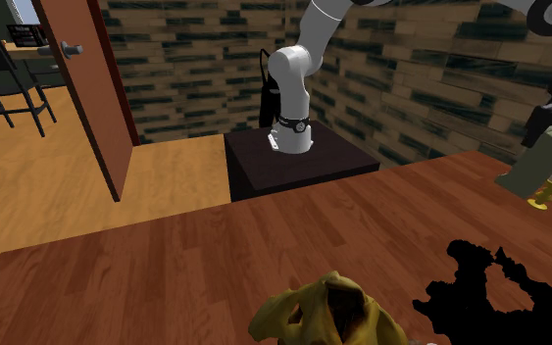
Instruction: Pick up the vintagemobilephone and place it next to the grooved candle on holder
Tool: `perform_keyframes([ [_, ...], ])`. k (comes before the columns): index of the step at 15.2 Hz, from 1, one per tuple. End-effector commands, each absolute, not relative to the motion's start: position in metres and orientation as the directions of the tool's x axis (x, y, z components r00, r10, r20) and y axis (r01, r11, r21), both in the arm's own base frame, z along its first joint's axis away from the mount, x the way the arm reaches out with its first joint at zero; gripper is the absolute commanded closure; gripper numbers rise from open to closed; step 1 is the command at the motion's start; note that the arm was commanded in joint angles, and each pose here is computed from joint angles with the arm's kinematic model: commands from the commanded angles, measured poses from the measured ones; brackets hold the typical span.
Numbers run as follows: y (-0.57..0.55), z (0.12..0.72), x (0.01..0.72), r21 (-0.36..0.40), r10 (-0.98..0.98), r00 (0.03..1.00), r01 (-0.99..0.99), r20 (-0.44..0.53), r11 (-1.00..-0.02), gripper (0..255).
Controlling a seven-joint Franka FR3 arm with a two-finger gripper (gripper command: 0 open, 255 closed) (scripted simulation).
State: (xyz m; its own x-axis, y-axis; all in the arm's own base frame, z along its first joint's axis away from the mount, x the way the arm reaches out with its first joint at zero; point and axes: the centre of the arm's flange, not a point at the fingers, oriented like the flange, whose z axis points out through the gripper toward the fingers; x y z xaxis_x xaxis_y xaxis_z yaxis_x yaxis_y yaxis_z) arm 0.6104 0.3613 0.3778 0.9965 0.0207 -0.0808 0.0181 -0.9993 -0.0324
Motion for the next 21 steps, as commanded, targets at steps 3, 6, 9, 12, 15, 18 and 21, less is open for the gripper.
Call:
perform_keyframes([
  [3,0.361,0.358,0.611,-0.033,0.021,0.997,0.018,-0.079,-0.999,255],
  [6,0.361,0.354,0.611,-0.033,0.021,0.997,0.018,-0.079,-0.999,255],
  [9,0.361,0.354,0.611,-0.033,0.021,0.997,0.018,-0.079,-0.999,255],
  [12,0.361,0.354,0.611,-0.033,0.021,0.997,0.018,-0.079,-0.999,0],
  [15,0.361,0.354,0.611,-0.033,0.021,0.997,0.018,-0.079,-0.999,0],
  [18,0.361,0.367,0.612,-0.033,0.021,0.997,0.018,-0.079,-0.999,0],
  [21,0.359,0.404,0.615,-0.033,0.021,0.997,0.018,-0.079,-0.999,0],
])
